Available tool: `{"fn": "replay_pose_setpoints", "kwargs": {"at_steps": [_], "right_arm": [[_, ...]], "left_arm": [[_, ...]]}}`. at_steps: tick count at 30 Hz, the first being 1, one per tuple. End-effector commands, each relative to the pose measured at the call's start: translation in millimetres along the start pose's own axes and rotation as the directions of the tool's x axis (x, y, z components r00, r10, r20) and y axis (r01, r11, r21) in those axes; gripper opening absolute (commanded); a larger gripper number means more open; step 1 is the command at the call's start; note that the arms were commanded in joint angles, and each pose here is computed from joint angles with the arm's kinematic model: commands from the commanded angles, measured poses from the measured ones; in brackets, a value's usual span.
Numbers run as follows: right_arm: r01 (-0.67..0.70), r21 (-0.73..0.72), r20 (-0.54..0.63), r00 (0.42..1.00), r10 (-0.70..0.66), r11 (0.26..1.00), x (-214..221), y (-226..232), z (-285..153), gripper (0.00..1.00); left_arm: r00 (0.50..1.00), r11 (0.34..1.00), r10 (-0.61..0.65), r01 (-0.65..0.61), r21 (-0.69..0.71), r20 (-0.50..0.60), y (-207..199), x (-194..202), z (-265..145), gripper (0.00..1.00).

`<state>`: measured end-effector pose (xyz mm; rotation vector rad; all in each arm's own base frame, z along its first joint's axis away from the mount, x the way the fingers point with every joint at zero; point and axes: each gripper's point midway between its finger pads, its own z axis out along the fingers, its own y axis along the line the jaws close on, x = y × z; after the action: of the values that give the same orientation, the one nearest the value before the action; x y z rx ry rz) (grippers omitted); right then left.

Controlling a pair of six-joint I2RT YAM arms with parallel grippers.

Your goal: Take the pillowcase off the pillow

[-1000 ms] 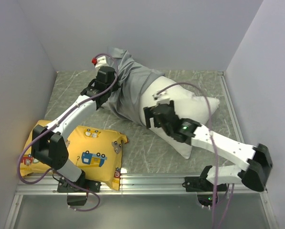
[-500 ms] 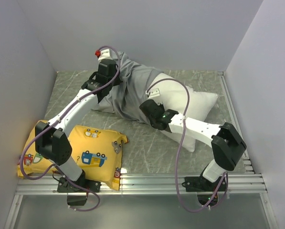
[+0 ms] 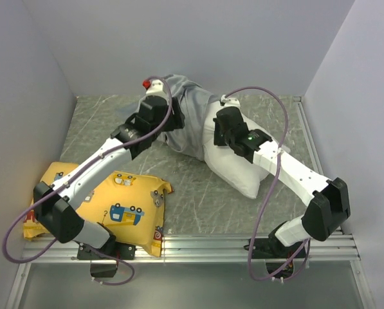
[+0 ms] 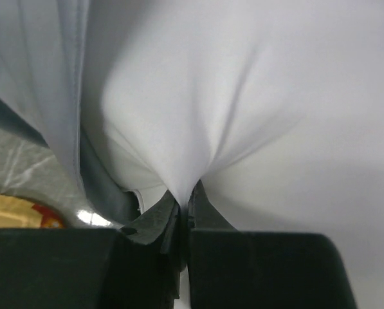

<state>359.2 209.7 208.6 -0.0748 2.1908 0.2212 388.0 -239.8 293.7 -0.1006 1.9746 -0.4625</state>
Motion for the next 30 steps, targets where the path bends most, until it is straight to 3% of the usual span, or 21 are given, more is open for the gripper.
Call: {"fn": "replay_pose_setpoints", "kwargs": {"at_steps": [1,9,13,16,17,19,26,30], "right_arm": [[-0.087,-0.15,0.145,0.983,0.109,0.985,-61.8,22.0,-42.7,0.0],[-0.101,-0.18,0.185,0.973,0.135,0.978,-69.4,15.4,-72.7,0.0],[-0.1,-0.194,0.184,0.973,0.137,0.976,-64.0,10.6,-82.8,0.0],[-0.107,-0.181,0.186,0.972,0.141,0.978,-55.2,-0.3,-87.6,0.0],[-0.119,-0.165,0.186,0.971,0.149,0.979,-53.6,-8.6,-87.0,0.0],[-0.134,-0.143,0.188,0.969,0.16,0.981,-48.3,-22.6,-88.6,0.0],[-0.224,0.001,0.215,0.952,0.219,0.975,-41.6,-80.9,-89.2,0.0],[-0.247,0.052,0.231,0.945,0.229,0.968,-40.4,-97.3,-88.3,0.0]], "left_arm": [[0.999,0.997,-0.03,0.031,-0.075,0.014,16.2,21.5,-3.0,0.66],[0.999,0.957,-0.032,0.038,-0.287,0.027,58.5,53.3,32.1,0.77],[0.997,0.945,-0.048,0.065,-0.322,0.061,67.5,46.2,56.8,0.74],[0.99,0.939,-0.074,0.11,-0.327,0.12,77.7,27.8,65.5,0.44],[0.987,0.927,-0.086,0.13,-0.352,0.139,90.9,20.4,67.4,0.15],[0.98,0.901,-0.103,0.164,-0.401,0.169,109.9,7.3,65.7,0.0],[0.917,0.73,-0.254,0.391,-0.561,0.309,261.9,-41.7,39.0,0.0],[0.876,0.68,-0.378,0.481,-0.553,0.299,310.0,-27.1,31.6,0.0]]}}
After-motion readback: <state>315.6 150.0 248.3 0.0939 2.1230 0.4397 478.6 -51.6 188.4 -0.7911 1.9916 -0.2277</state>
